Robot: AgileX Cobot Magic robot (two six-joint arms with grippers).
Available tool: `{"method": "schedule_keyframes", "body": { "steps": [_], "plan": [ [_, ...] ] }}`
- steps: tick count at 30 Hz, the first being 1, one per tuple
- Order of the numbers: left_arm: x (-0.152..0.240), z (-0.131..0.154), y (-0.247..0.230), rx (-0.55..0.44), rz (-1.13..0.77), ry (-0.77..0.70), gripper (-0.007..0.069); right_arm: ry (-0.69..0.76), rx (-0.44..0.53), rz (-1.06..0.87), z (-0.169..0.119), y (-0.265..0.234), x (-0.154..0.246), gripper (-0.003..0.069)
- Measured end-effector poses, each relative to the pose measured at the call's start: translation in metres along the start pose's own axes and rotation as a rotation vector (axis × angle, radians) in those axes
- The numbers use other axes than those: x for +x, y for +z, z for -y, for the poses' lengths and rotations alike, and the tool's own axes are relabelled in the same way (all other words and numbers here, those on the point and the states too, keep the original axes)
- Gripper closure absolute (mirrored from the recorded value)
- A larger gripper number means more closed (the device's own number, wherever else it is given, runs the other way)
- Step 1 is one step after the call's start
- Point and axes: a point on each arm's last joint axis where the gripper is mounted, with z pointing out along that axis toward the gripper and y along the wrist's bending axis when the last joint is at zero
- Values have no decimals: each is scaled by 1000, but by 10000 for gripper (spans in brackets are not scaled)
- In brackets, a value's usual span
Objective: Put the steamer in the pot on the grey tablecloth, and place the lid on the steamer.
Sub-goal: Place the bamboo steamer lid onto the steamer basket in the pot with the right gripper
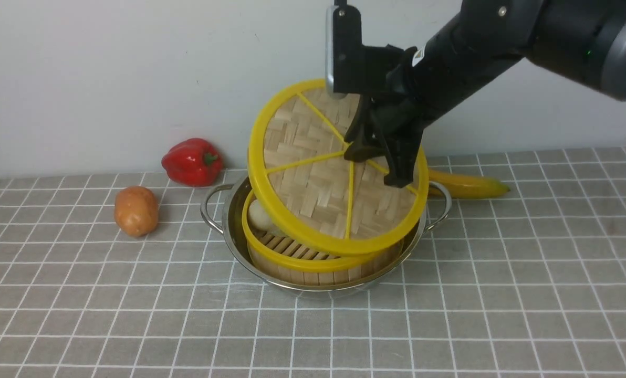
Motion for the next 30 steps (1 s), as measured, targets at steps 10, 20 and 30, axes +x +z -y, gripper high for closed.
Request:
{"method": "schedule_keyframes", "body": {
  "steps": [10,20,30],
  "plan": [
    [0,0,0,0,0,0,382,-30,13,5,4,27,7,512],
    [0,0,0,0,0,0,382,-62,1,20,3,46,11,512],
    [0,0,0,0,0,0,382,-100,-4,68,2,45,6,512]
  ]
}}
